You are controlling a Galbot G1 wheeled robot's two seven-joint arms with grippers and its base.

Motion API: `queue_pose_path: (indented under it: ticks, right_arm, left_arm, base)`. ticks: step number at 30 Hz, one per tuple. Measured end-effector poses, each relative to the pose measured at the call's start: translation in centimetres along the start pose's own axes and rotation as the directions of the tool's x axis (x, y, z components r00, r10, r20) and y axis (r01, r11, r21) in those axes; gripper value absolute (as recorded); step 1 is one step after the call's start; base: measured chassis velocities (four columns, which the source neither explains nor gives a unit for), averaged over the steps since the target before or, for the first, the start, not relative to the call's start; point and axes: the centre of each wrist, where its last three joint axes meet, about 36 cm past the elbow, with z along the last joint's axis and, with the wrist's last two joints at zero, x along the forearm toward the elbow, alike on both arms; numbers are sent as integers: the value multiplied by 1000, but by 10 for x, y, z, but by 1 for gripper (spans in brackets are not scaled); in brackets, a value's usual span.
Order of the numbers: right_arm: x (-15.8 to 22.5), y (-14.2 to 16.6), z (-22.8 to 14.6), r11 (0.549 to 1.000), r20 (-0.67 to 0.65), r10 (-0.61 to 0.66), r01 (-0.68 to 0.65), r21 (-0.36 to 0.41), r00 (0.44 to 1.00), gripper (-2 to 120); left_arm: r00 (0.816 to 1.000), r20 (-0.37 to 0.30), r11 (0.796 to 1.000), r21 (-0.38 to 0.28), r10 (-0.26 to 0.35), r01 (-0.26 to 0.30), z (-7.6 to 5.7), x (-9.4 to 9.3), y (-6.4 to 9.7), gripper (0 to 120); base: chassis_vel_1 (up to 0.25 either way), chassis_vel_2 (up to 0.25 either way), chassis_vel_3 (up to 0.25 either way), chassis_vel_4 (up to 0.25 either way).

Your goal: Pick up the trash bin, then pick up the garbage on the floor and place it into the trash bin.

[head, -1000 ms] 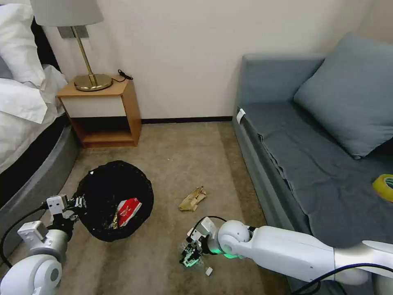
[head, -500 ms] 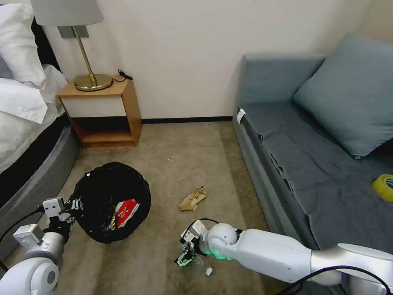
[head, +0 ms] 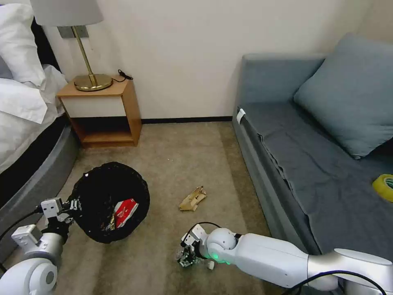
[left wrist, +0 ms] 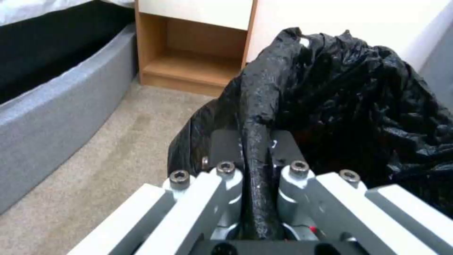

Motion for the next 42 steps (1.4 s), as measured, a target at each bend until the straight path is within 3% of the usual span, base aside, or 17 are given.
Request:
queue_pose_path:
  ticks: [3, 4, 7, 9, 11, 16, 26, 42]
  right_arm:
    - [-1, 0, 1, 1000, 3, 4, -4, 4, 1000, 48]
    - [-1, 0, 2, 1000, 7, 8, -8, 8, 1000, 41]
    - [-1, 0, 3, 1000, 8, 11, -11, 11, 1000, 34]
    - [-2, 0, 4, 1000, 11, 12, -12, 12, 1000, 23]
    - [-2, 0, 4, 1000, 11, 12, -12, 12, 1000, 23]
    - [-2, 0, 6, 1000, 19, 15, -15, 14, 1000, 8]
    - [4, -1, 3, 998, 54, 56, -56, 2, 997, 8]
    - [50, -41, -14, 986, 154, 161, -152, -67, 975, 8]
  left_arm:
    - [1000, 0, 1000, 0, -1, 1, 0, 1, 1, 5]
    - [1000, 0, 1000, 0, -2, 2, 0, 1, 1, 5]
    - [1000, 0, 1000, 1, -2, 2, 0, 2, 1, 5]
    - [1000, 0, 1000, 3, -3, 3, 0, 3, 2, 5]
    - [1000, 0, 1000, 3, -3, 3, 0, 3, 1, 5]
    - [1000, 0, 1000, 4, -3, 3, 0, 4, 2, 5]
    - [1000, 3, 1000, 4, -10, 10, 1, 6, 4, 5]
    - [1000, -12, 1000, 12, -4, 4, 9, 3, 2, 5]
  base:
    - [0, 0, 0, 0]
    - [0, 0, 0, 0]
    - [0, 0, 0, 0]
    - [0, 0, 0, 0]
    - [0, 0, 0, 0]
    - [0, 0, 0, 0]
    - [0, 0, 0, 0]
    - [0, 0, 0, 0]
